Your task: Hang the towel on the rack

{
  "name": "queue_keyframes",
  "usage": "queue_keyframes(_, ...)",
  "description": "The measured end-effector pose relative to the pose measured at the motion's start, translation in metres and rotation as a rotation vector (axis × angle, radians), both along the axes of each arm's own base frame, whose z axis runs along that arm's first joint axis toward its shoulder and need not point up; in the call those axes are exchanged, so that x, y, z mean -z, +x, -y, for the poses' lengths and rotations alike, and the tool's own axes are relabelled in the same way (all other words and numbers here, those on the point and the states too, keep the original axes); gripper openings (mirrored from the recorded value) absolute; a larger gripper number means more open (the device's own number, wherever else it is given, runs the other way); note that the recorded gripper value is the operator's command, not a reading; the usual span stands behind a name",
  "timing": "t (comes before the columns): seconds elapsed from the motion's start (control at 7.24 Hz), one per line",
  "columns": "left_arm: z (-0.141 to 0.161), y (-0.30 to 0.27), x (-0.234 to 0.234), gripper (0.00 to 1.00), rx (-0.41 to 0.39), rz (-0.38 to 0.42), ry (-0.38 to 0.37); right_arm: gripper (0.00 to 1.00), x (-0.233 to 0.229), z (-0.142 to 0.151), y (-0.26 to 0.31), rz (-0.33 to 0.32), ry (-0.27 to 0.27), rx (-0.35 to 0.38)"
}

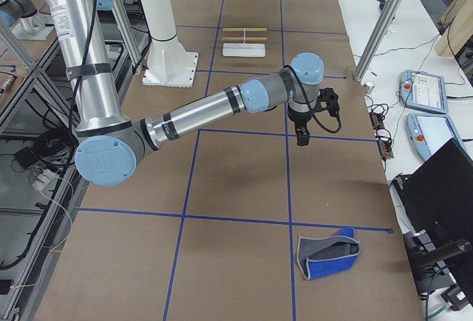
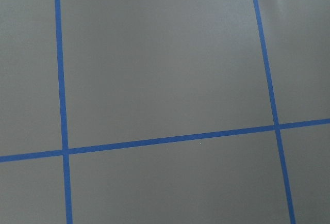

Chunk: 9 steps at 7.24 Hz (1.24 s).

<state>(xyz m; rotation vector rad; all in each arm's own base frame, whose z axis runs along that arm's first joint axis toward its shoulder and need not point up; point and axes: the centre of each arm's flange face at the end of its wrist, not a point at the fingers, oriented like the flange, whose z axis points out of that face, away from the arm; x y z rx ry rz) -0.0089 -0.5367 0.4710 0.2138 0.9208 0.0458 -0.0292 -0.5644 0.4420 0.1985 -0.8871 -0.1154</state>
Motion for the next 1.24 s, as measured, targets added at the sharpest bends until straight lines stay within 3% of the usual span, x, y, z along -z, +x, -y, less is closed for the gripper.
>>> queue_keyframes(0.41, 0.007, 0.020, -0.005, 0.98, -0.027, -0.002, 0.012, 1.00, -0.001, 0.007, -0.026, -0.106, 0.002, -0.017)
queue_keyframes(0.69, 0.007, 0.022, -0.006, 0.98, -0.028, -0.005, 0.007, 1.00, -0.008, 0.018, -0.034, -0.133, -0.005, -0.010)
queue_keyframes(0.97, 0.010, 0.024, -0.008, 0.98, -0.013, -0.012, -0.023, 0.98, -0.018, 0.060, -0.042, -0.182, -0.022, -0.010)
queue_keyframes(1.24, 0.015, 0.025, -0.007, 0.98, -0.005, -0.012, -0.030, 0.95, -0.041, 0.096, -0.046, -0.246, 0.006, 0.021)
